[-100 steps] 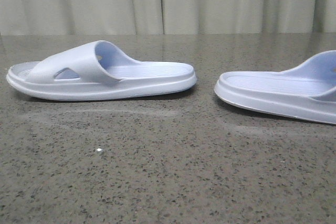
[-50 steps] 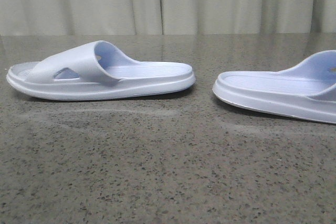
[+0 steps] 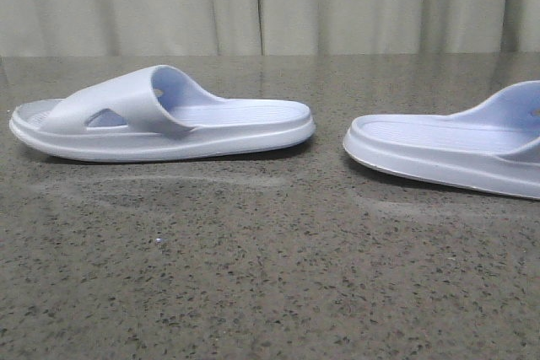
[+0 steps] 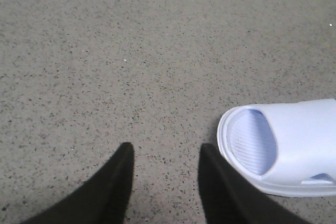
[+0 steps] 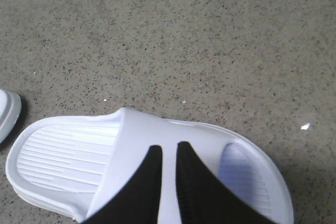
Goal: Insert blue slippers together front up
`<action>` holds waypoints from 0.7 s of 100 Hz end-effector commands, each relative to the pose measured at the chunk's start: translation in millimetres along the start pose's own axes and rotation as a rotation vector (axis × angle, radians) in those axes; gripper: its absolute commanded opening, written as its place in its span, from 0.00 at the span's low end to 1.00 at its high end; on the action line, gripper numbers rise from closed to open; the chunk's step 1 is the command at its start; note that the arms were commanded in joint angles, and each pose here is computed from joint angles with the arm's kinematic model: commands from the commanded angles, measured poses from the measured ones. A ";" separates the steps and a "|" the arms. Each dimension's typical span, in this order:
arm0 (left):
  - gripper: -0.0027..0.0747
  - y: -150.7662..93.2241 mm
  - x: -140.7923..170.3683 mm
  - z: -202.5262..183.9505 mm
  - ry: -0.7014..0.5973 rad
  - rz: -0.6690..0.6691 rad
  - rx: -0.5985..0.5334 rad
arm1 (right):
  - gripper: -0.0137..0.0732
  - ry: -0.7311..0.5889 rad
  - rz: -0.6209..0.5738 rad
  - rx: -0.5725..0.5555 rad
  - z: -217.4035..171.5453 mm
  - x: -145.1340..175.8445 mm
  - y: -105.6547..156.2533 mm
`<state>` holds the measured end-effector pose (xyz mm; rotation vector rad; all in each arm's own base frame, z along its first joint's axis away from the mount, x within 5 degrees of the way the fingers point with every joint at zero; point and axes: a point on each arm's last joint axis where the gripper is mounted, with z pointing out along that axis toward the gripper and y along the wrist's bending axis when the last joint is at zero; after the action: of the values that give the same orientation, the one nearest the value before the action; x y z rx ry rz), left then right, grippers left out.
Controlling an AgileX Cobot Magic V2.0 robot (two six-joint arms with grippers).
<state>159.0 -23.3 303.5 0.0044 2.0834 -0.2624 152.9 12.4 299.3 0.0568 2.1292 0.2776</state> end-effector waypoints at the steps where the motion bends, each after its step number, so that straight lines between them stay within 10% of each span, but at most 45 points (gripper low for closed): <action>1: 0.56 -2.4 -15.3 2.0 -0.069 -0.027 0.015 | 0.34 -0.076 -0.020 0.032 -7.6 -17.5 -2.3; 29: 0.55 -1.3 -16.6 15.3 -0.025 -0.045 0.012 | 0.40 0.043 0.045 0.247 -18.4 -14.8 -37.9; 70: 0.55 -1.9 -25.0 29.2 0.009 -0.048 0.019 | 0.49 0.254 0.134 0.202 13.4 -3.4 -48.5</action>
<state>191.6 -27.9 294.3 -0.0175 2.1875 -0.2994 161.9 -30.6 274.5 0.2752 2.4596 0.1444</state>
